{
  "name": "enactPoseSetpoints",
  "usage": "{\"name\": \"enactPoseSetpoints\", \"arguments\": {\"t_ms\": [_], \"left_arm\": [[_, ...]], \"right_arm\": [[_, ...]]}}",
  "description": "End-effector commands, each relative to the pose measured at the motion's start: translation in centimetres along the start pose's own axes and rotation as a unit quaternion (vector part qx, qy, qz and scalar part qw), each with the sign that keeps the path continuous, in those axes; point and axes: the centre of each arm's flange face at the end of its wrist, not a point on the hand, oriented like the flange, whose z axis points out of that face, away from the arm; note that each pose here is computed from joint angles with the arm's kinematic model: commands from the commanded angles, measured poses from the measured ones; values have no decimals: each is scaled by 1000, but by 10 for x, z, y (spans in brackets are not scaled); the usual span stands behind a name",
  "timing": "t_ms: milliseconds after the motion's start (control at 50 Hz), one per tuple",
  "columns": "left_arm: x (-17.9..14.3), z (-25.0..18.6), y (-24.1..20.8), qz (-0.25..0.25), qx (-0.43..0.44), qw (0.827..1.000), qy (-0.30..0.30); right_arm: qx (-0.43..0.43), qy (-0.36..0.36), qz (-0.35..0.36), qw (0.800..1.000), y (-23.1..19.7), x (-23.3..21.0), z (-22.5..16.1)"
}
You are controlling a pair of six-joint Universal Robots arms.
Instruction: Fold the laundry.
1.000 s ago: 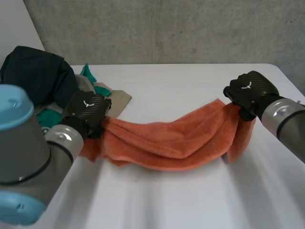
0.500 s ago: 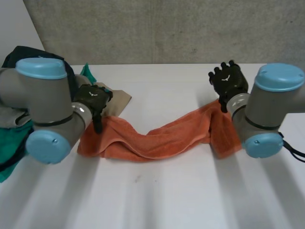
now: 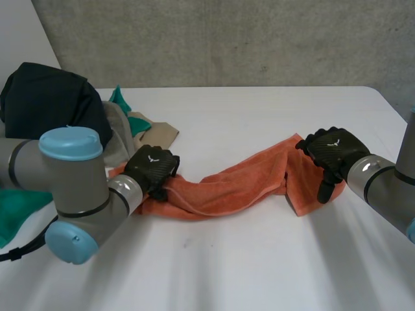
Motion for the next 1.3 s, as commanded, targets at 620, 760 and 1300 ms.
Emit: {"name": "enactPoseSetpoints", "arguments": {"t_ms": [620,760,1300], "left_arm": [[-21,-108,-107,-9,46,998,-44],[-28,-117,-115,-91,35,994,-40],[-44,-37,-116,-33,107,994,-2]], "right_arm": [[29,-76,112,990,0,-82,10],[81,-16,120,989,2,-86,45],[96,30,-44,994,-62,31,41]]}}
